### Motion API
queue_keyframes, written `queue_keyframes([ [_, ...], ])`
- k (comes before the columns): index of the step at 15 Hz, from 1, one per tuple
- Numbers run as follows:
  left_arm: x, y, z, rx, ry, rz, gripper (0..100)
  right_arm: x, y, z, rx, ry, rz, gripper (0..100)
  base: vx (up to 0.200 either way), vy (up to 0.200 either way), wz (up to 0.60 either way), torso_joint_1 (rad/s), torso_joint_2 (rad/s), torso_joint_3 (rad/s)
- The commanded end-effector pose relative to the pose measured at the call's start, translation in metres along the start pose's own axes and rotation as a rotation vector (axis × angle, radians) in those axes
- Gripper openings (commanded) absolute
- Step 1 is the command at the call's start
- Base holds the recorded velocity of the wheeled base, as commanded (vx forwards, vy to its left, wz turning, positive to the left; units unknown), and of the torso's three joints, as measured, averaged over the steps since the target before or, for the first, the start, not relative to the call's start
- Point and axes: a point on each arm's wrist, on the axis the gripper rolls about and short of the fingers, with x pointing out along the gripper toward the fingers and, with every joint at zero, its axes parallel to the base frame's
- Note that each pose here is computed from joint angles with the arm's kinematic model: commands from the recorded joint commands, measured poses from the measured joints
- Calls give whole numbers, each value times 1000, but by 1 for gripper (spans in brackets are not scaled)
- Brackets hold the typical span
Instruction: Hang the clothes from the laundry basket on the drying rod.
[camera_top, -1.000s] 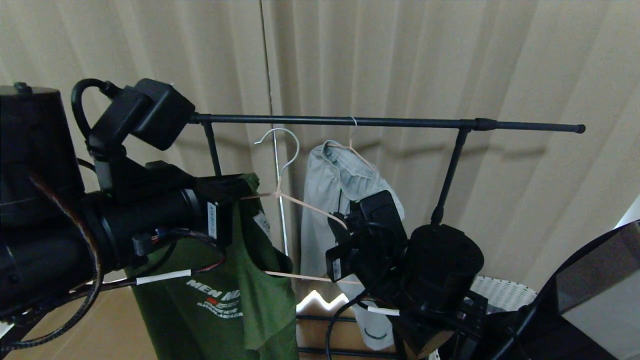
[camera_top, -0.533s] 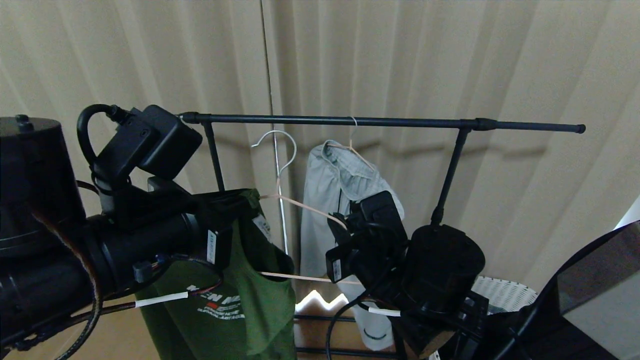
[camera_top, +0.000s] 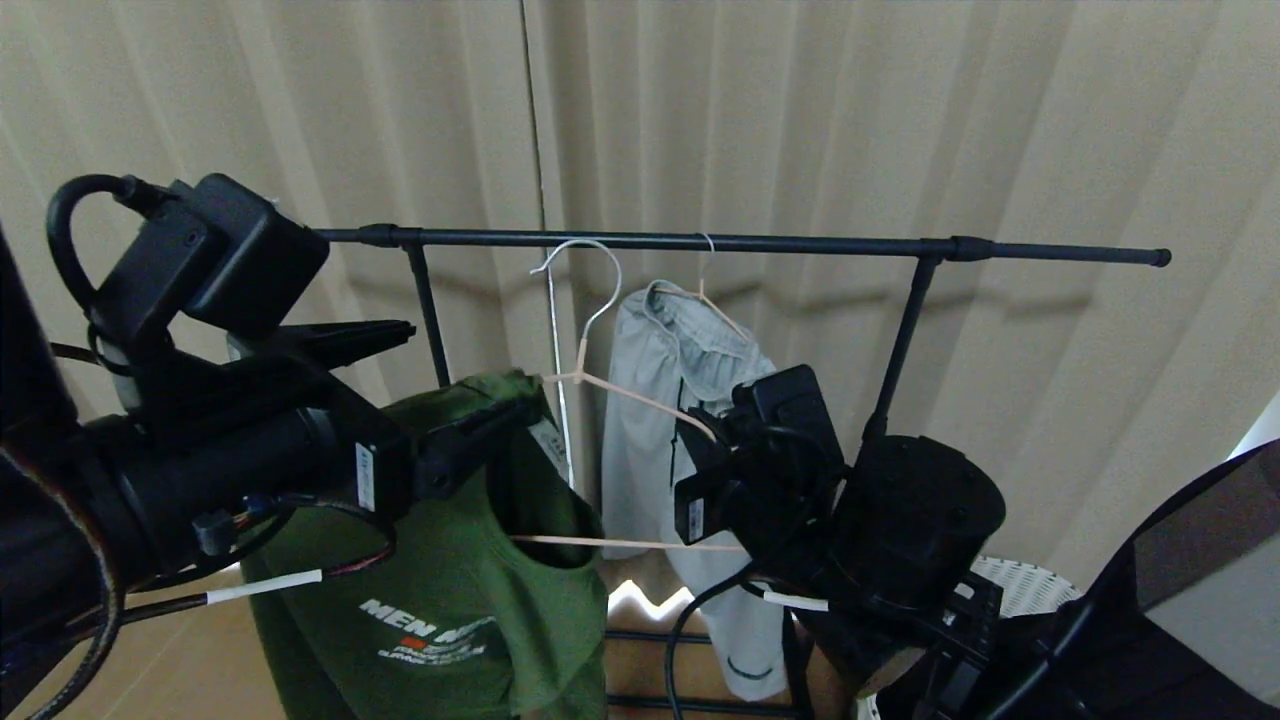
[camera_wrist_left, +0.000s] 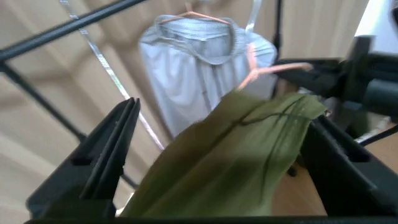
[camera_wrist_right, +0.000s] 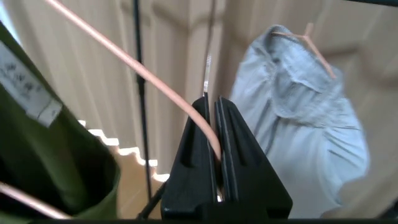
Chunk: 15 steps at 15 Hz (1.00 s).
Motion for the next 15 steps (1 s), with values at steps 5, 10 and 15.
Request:
queue_keyframes([
  [5,-10,1,-5,14,3,7,100,-6,-19,18,7,-42,-12,0,0,0,0,0,0,0],
  [10,-14,6,-13,50,23,28,100,-9,-33,25,-3,-58,-4,0,0,0,0,0,0,0],
  [15,-18,37,-21,277,-52,-142,100,-31,-45,31,-57,-55,79,0,0,0,0,0,0,0],
])
